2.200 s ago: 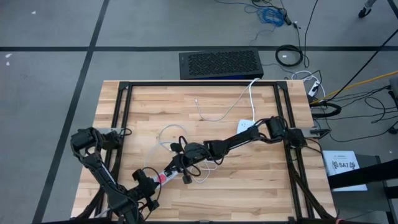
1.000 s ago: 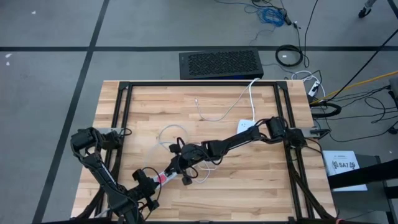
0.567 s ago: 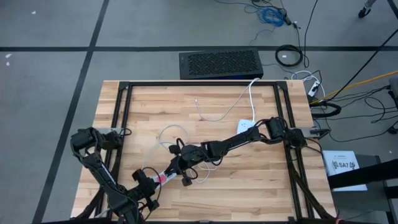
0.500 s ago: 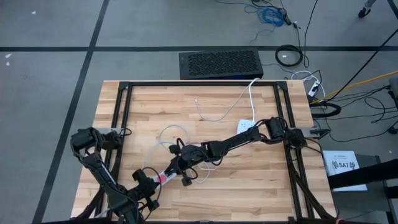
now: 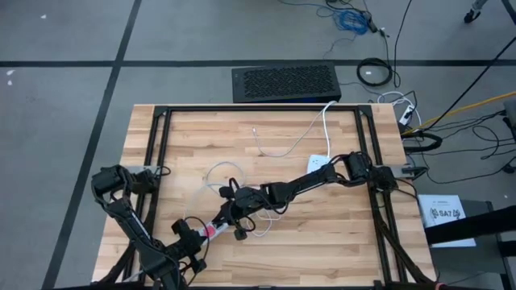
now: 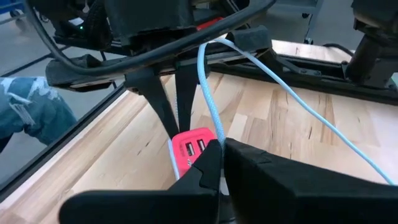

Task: Insert USB
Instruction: Insert the top left white charger cable into the pink adapter charger

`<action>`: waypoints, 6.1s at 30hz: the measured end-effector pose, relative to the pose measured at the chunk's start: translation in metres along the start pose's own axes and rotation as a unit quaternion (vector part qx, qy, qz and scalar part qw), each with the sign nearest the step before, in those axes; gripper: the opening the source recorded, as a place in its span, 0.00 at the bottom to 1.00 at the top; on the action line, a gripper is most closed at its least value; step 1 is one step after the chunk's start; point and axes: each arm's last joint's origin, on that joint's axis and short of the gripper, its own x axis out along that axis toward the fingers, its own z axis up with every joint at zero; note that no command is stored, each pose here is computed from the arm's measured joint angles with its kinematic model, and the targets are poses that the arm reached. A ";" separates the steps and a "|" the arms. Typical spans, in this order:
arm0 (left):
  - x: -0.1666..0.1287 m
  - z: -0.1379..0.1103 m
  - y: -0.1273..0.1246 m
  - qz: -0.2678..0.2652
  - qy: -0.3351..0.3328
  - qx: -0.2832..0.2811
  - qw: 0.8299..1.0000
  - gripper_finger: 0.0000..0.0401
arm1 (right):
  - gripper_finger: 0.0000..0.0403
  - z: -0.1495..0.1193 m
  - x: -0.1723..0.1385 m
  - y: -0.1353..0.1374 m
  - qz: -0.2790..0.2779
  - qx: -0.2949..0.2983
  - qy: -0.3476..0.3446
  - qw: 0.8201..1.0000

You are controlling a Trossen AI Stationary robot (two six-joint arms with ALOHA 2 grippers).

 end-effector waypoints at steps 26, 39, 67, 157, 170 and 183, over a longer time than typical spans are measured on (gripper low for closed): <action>-0.003 0.003 0.001 -0.007 0.005 -0.007 1.000 0.00 | 0.00 0.006 -0.003 -0.001 -0.002 0.009 -0.011 1.000; -0.007 0.007 0.002 -0.013 0.000 -0.008 1.000 0.00 | 0.00 0.019 -0.012 -0.001 -0.002 0.003 -0.023 1.000; -0.020 0.014 -0.002 -0.036 -0.051 -0.019 0.998 0.00 | 0.00 0.057 -0.023 -0.010 0.001 -0.023 -0.077 0.997; -0.009 0.069 -0.018 0.013 -0.234 0.083 0.969 0.31 | 0.00 0.002 -0.066 -0.024 0.169 0.096 -0.133 0.972; -0.012 0.066 -0.018 0.083 -0.216 0.397 0.888 0.31 | 0.00 0.003 -0.067 -0.024 0.171 0.095 -0.134 0.971; -0.019 0.087 -0.006 0.159 -0.233 0.403 0.871 0.31 | 0.00 0.000 -0.065 -0.022 0.176 0.101 -0.117 0.972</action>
